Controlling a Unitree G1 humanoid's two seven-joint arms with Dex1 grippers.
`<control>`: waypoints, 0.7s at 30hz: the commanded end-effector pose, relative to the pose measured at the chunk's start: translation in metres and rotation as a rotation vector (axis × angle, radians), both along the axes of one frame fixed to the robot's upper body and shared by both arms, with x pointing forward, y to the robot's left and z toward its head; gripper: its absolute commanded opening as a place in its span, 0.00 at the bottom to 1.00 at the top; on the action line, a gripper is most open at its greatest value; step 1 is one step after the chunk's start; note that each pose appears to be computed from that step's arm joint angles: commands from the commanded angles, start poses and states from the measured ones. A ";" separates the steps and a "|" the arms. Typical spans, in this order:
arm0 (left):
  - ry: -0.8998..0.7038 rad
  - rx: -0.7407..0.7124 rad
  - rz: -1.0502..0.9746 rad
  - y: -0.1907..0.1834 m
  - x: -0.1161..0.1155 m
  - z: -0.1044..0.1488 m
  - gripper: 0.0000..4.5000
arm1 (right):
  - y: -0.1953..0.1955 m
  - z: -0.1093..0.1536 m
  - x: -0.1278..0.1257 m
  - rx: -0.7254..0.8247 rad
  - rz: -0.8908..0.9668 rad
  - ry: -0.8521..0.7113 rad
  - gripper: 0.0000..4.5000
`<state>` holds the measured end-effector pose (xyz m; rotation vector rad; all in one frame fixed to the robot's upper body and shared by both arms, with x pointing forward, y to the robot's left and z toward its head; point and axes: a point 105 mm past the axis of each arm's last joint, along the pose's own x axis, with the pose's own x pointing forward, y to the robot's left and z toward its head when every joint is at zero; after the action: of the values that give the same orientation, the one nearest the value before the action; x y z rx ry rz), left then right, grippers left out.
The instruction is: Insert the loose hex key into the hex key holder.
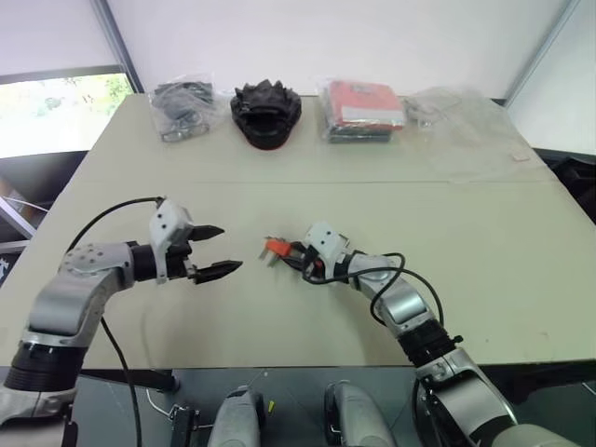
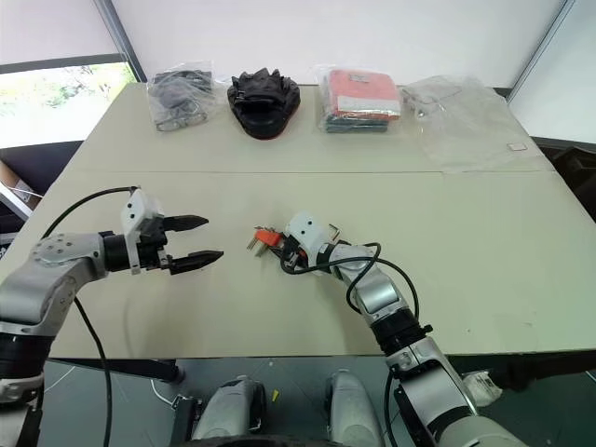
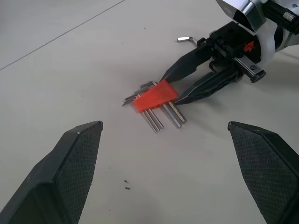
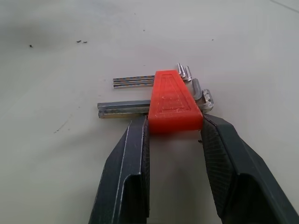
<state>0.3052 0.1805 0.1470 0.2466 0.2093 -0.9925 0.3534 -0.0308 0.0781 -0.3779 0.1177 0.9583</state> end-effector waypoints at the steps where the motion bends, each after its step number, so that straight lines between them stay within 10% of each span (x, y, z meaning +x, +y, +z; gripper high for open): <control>1: -0.042 -0.016 -0.009 0.002 0.007 0.012 1.00 | -0.012 0.038 0.007 -0.131 0.040 -0.286 0.22; 11: 0.039 -0.249 -0.036 -0.011 0.054 0.040 1.00 | -0.041 0.140 -0.009 -0.448 0.163 -1.212 0.22; 21: 0.063 -0.388 -0.299 -0.077 0.076 0.069 1.00 | -0.051 0.142 -0.018 -0.484 0.236 -1.295 0.22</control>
<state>0.3819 0.1062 0.1999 -0.1503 0.0879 -1.2727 0.3365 -0.0783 0.2077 -1.4193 -0.8686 0.7878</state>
